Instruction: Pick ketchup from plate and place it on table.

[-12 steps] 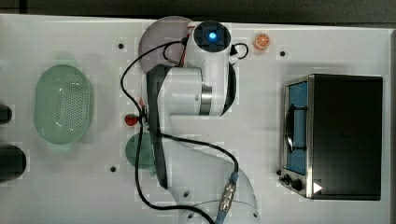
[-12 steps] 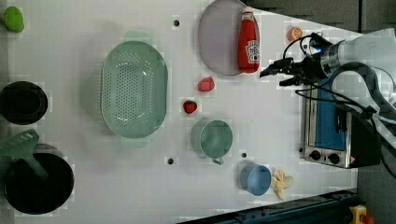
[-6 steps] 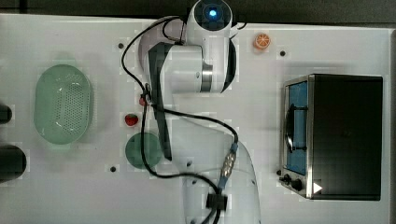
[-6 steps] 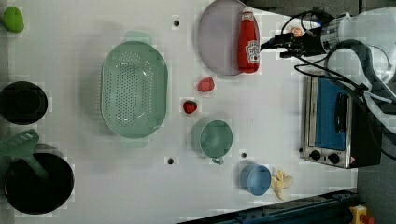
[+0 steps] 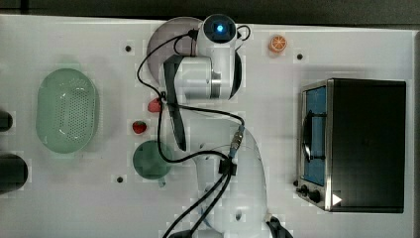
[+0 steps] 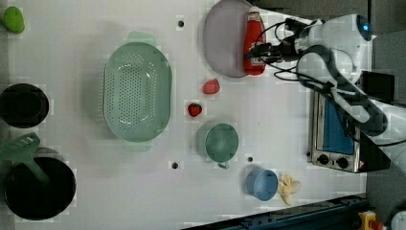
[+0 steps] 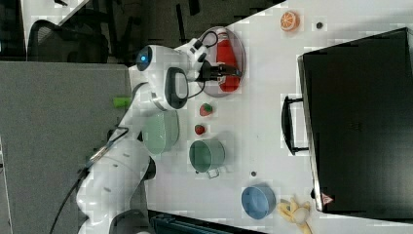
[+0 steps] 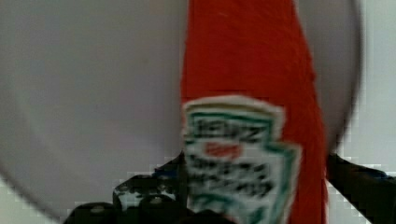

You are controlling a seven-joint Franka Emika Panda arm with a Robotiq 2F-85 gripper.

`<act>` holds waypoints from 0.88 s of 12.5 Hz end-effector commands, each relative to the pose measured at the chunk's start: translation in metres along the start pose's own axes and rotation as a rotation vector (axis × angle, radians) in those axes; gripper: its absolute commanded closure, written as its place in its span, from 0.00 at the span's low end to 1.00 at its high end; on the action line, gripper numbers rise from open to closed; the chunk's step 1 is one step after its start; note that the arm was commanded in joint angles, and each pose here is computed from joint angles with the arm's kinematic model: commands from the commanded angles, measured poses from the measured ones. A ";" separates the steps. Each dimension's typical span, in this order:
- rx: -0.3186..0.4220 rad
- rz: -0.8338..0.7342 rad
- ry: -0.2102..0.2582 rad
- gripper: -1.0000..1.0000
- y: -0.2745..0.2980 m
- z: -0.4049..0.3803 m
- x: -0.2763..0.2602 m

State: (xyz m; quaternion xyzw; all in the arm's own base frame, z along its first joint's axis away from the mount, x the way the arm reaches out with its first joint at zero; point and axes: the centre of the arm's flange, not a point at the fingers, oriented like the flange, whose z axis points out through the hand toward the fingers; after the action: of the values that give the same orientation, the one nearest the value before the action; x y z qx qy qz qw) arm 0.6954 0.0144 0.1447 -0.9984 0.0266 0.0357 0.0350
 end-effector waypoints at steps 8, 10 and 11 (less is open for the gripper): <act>-0.012 -0.086 0.130 0.29 -0.016 -0.008 0.021; -0.011 -0.087 0.136 0.40 -0.018 -0.011 0.022; -0.009 -0.086 0.143 0.40 -0.020 -0.016 0.023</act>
State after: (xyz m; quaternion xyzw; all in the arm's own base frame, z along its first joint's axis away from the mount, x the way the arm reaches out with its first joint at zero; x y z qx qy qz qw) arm 0.7113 0.0243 0.1430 -0.9993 0.0126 -0.0156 0.0303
